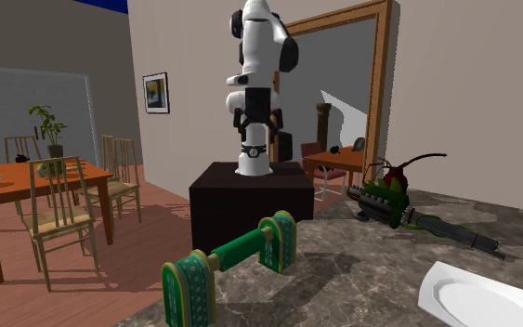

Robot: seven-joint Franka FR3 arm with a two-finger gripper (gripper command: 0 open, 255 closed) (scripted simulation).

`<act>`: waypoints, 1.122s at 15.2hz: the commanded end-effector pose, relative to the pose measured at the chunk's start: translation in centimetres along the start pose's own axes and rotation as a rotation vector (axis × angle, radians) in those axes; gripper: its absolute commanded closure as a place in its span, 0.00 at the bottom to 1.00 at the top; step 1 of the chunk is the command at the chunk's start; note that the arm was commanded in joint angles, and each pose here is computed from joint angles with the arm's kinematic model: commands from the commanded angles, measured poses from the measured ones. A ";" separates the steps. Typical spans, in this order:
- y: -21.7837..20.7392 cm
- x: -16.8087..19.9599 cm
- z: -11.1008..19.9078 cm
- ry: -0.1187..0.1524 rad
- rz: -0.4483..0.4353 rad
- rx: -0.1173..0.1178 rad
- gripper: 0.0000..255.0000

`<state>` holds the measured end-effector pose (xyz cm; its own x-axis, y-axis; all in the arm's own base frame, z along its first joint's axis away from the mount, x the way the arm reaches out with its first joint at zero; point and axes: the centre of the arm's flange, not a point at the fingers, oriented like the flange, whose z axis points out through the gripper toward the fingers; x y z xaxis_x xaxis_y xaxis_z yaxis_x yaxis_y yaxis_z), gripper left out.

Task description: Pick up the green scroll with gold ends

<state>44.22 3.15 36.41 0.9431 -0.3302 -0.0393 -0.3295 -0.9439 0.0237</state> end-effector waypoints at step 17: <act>-4.5 16.0 15.1 0.125 0.318 0.008 0.00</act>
<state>59.07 2.38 21.61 0.8030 -0.5901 0.0834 -0.5927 -0.8054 0.0090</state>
